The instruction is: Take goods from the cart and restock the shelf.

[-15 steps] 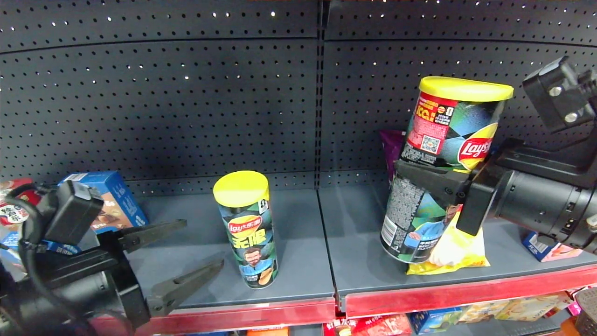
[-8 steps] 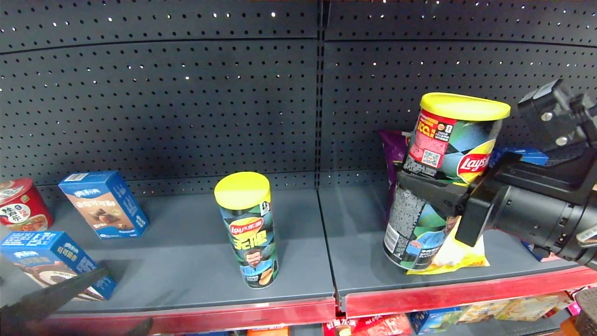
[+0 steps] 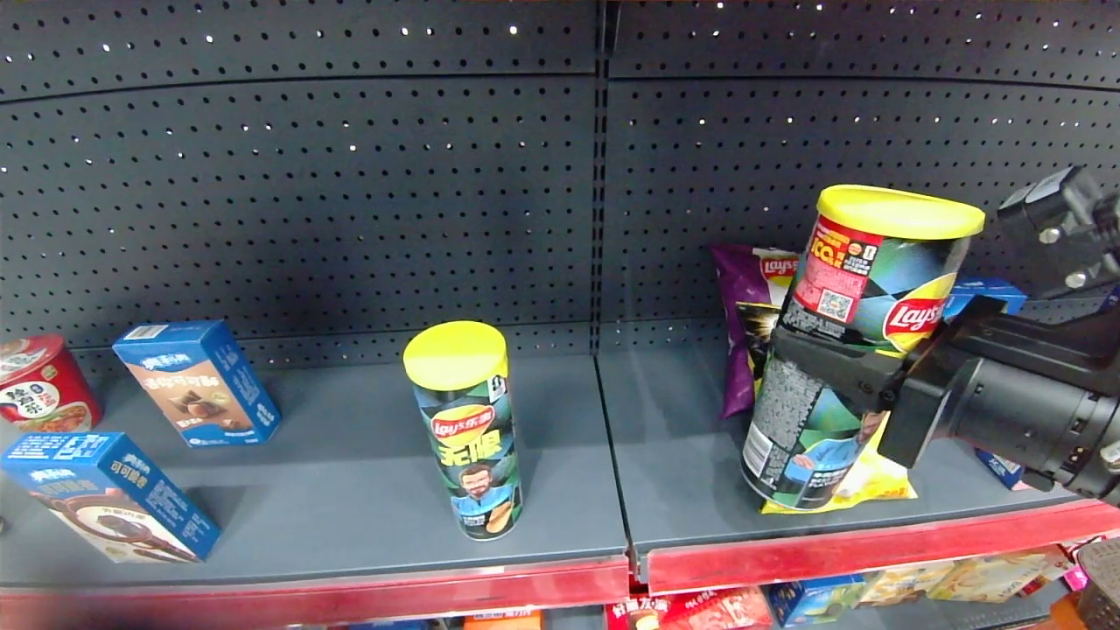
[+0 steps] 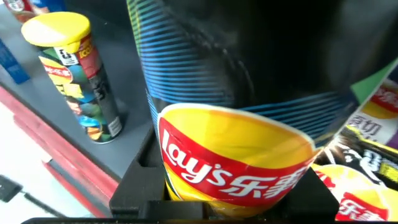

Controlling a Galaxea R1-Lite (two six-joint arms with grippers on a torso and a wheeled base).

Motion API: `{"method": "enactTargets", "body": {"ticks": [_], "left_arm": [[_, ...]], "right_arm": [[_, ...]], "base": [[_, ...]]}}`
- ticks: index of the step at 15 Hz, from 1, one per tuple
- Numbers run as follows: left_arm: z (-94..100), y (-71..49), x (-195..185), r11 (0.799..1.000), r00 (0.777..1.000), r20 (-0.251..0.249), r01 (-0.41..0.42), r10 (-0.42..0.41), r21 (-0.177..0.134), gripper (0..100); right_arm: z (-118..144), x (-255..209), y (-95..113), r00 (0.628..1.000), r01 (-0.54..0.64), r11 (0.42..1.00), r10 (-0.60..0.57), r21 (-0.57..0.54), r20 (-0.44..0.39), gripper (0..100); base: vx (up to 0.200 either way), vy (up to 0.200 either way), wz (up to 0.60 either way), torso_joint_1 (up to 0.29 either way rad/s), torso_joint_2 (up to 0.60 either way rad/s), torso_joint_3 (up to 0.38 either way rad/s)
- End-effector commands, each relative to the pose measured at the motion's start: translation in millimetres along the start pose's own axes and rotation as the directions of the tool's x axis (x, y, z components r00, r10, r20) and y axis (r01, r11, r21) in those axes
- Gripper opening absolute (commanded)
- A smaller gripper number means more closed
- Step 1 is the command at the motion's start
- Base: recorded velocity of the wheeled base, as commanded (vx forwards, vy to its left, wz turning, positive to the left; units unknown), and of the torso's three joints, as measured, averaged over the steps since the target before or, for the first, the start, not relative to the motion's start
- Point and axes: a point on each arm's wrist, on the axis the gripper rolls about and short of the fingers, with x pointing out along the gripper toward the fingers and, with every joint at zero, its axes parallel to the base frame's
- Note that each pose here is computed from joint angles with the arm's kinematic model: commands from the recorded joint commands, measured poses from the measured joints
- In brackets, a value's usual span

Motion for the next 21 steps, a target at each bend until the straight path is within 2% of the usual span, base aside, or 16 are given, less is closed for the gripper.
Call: {"method": "enactTargets", "body": {"ticks": [1, 4, 6, 11, 16, 20, 21], "left_arm": [[-2.7, -0.4, -3.0, 1.000, 0.999, 0.032, -0.017, 0.017, 0.009, 100], [-2.7, -0.7, -3.0, 1.000, 1.000, 0.031, -0.004, 0.003, 0.012, 100], [-2.7, -1.0, -2.9, 1.000, 1.000, 0.028, 0.009, -0.009, 0.003, 100], [-2.7, -0.7, -3.0, 1.000, 1.000, 0.031, -0.006, 0.006, 0.008, 100], [-2.8, -0.8, -3.0, 1.000, 1.000, 0.031, -0.002, 0.002, 0.008, 100], [-2.7, -0.7, -2.9, 1.000, 1.000, 0.029, -0.003, 0.003, 0.000, 100], [-2.9, -0.6, -2.9, 1.000, 1.000, 0.028, -0.003, 0.003, -0.002, 100]], "right_arm": [[2.3, 0.5, -4.7, 1.000, 0.024, 1.000, -0.024, -0.001, 0.005, 0], [2.0, 14.3, -10.6, 0.999, 0.050, 0.999, -0.050, 0.001, -0.010, 0], [7.9, 35.0, -11.1, 0.999, 0.048, 0.999, -0.048, 0.002, -0.002, 0], [17.3, 80.6, -12.4, 0.999, 0.044, 0.999, -0.044, 0.024, 0.021, 0], [14.7, 117.3, -0.8, 0.995, -0.084, 0.996, 0.084, 0.015, 0.047, 0], [14.0, 135.6, -2.0, 0.993, -0.056, 0.998, 0.055, 0.000, 0.108, 0], [12.4, 135.9, -1.3, 0.994, -0.031, 0.999, 0.032, -0.006, 0.100, 0]], "base": [[0.000, 0.000, 0.00, 0.000, 0.00, 0.000], [0.000, 0.000, 0.00, 0.000, 0.00, 0.000], [0.000, 0.000, 0.00, 0.000, 0.00, 0.000], [0.000, 0.000, 0.00, 0.000, 0.00, 0.000], [0.000, 0.000, 0.00, 0.000, 0.00, 0.000], [0.000, 0.000, 0.00, 0.000, 0.00, 0.000], [0.000, 0.000, 0.00, 0.000, 0.00, 0.000]]}}
